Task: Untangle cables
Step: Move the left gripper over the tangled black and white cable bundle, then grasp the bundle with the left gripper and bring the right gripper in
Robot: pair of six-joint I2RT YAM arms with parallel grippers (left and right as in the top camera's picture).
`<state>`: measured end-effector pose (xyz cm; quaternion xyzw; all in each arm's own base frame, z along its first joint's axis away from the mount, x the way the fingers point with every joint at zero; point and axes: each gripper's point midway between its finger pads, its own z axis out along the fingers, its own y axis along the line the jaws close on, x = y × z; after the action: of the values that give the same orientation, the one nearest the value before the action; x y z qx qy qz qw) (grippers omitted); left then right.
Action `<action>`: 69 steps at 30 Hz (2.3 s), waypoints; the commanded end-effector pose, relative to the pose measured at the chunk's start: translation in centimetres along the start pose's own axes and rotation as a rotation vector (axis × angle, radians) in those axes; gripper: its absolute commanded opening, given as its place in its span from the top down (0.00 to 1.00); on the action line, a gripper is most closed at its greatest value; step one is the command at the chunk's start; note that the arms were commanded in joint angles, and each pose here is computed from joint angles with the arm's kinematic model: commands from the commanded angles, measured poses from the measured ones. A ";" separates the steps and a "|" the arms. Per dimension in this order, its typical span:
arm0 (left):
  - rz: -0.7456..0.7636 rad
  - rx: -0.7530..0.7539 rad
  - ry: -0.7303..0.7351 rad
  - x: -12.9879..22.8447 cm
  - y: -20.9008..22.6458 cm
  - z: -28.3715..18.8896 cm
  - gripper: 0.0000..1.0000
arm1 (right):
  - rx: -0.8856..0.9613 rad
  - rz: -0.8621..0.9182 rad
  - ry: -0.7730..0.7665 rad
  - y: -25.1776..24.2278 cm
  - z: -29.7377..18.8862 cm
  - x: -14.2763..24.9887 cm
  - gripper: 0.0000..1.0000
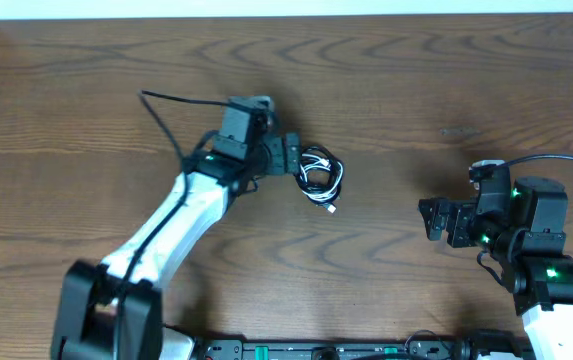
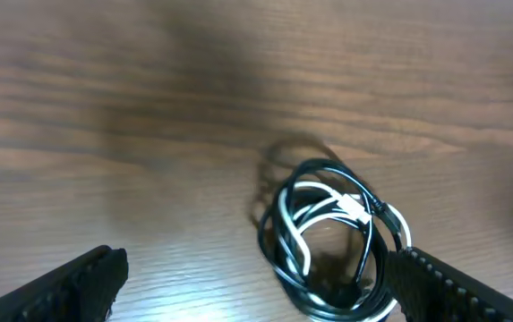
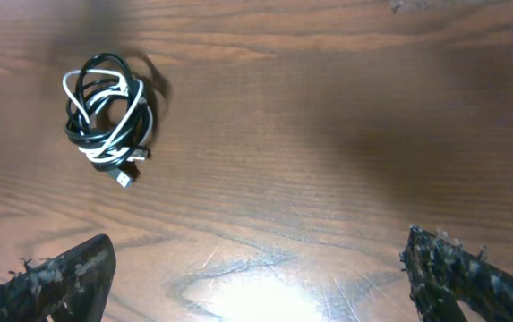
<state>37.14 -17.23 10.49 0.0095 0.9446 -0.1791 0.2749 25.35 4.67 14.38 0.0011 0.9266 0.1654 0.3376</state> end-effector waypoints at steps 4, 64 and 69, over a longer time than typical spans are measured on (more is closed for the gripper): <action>0.007 0.021 0.099 3.0 -1.9 3.5 0.04 | -0.017 0.015 -0.019 0.5 -0.4 -0.8 0.01; 0.036 0.343 0.268 8.5 -10.6 0.8 0.93 | -0.249 0.106 0.029 3.7 1.5 -1.3 0.05; 0.038 0.349 0.279 8.8 -10.8 0.7 0.93 | -0.347 0.142 0.108 5.2 2.9 -0.5 0.08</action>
<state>29.62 -27.74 8.70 0.0921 0.9327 -0.3127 0.1541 27.06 8.35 13.53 0.0105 0.9109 0.2917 0.2918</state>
